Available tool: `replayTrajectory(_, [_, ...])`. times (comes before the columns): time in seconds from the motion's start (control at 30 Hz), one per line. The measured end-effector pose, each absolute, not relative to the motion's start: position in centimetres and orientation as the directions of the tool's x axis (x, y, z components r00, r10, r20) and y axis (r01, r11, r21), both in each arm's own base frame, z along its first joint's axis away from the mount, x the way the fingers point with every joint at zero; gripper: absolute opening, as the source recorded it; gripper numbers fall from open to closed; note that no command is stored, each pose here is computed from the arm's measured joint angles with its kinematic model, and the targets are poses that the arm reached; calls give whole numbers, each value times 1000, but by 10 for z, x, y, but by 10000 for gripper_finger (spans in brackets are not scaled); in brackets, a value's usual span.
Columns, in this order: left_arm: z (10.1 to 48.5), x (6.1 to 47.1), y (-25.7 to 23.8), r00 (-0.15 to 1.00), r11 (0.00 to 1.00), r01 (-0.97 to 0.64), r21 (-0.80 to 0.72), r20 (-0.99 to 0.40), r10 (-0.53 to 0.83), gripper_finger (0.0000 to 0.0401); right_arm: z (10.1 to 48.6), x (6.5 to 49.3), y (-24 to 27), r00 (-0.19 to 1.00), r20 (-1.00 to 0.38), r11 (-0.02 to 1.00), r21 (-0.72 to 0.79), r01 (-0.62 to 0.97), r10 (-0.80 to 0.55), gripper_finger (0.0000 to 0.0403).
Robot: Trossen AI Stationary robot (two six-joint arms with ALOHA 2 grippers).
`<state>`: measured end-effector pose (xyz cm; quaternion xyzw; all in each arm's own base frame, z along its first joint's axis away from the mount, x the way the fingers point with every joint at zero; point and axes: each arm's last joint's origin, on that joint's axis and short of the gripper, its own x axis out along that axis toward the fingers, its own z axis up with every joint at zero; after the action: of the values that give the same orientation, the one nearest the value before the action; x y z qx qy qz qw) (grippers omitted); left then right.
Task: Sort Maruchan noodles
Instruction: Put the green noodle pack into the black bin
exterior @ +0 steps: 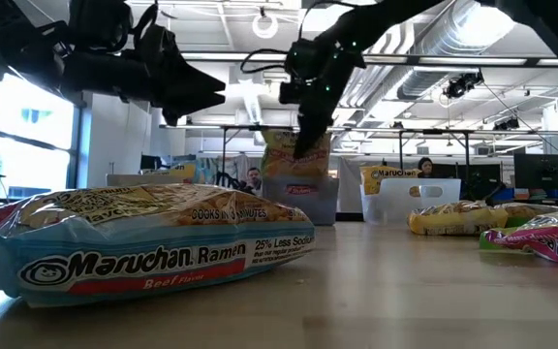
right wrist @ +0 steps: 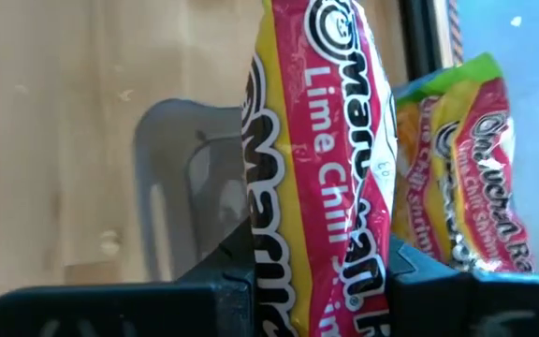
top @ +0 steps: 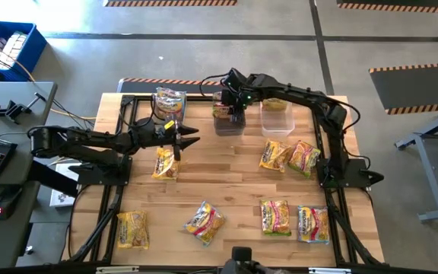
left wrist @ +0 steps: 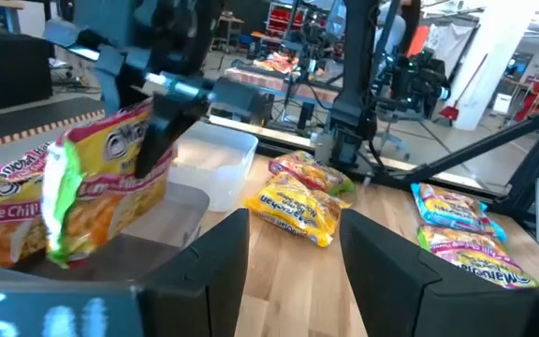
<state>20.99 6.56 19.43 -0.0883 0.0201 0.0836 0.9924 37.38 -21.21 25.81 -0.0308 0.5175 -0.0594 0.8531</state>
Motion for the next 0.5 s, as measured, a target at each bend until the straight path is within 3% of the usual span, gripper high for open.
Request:
replayTrajectory(0.27, [194,210,66,983,969,-181,-171,-55,174,158,252,374,-229,465,-862,979,-188,77,-202,81])
replayTrajectory(0.5, [194,210,66,983,968,-182,-172,-57,175,158,234,380,-237,454,-869,973,-230,-13,-200,81])
